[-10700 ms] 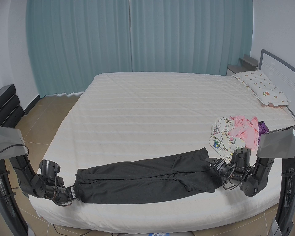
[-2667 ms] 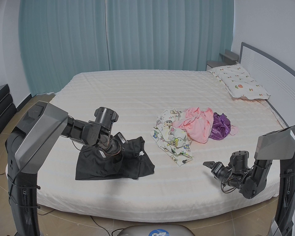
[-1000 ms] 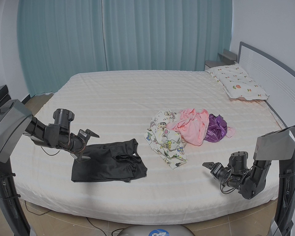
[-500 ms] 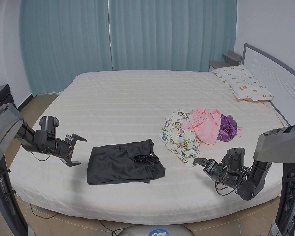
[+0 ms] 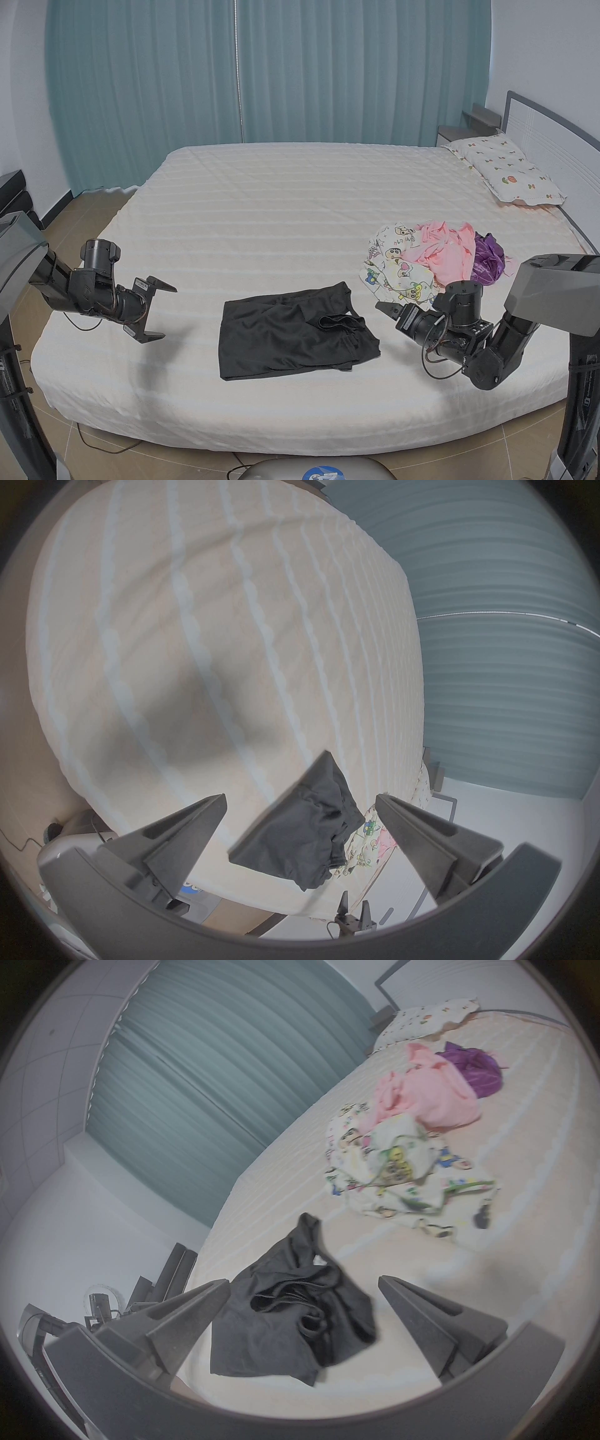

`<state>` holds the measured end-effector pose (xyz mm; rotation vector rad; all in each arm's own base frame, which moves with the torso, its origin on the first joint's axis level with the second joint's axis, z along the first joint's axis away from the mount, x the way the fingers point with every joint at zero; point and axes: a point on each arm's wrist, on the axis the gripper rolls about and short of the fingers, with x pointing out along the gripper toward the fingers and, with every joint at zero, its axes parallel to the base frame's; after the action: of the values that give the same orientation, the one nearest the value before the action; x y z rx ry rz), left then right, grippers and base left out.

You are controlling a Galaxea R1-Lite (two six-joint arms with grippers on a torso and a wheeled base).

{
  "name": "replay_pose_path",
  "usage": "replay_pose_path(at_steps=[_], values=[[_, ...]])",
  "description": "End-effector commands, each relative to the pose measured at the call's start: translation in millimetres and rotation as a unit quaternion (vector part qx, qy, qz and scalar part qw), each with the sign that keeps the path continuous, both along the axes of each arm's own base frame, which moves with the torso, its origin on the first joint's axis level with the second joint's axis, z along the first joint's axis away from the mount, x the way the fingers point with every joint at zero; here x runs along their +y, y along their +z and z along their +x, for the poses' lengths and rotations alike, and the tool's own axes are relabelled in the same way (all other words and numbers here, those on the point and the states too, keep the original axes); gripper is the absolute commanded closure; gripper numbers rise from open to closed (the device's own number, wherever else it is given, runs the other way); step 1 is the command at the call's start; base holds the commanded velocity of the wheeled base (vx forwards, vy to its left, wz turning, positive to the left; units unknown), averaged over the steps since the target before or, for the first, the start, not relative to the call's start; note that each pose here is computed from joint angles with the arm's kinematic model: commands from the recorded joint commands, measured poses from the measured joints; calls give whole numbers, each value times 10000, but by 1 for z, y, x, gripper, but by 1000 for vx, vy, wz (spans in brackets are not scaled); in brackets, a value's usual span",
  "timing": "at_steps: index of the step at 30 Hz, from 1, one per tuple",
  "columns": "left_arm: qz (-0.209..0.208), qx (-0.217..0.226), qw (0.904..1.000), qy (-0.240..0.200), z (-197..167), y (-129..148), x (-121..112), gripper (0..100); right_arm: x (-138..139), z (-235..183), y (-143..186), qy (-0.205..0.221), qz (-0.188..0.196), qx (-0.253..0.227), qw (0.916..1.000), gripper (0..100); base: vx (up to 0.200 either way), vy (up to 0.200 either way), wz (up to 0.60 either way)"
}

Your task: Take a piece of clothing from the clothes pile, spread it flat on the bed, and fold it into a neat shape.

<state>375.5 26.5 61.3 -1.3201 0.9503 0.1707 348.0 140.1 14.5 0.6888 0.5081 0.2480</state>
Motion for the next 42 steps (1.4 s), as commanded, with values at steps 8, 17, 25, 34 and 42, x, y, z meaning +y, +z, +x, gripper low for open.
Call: replay_pose_path(at_steps=[8, 17, 25, 34, 42], values=[[-4, 28, 10000, 54, -1, 0, 1, 0, 23, 31, -14, 278, -184, 192, 9993, 0, 0, 0, 0], [19, 31, 10000, 67, -1, 0, 0, 0, 18, 34, -27, 210, -238, 345, 9989, 0, 67, 0, 0], [35, 29, 10000, 72, -1, -1, 0, 0, 26, 42, -35, 269, -321, 533, 9977, 0, 0, 0, 0], [50, 23, 10000, 67, 0, -1, 1, 0, 29, 49, -39, 222, -397, 652, 9968, 100, 0, 0, 0], [55, 20, 10000, 62, 0, -1, 1, 0, 7, 64, -33, -114, -268, 536, 9981, 100, 0, 0, 0]])
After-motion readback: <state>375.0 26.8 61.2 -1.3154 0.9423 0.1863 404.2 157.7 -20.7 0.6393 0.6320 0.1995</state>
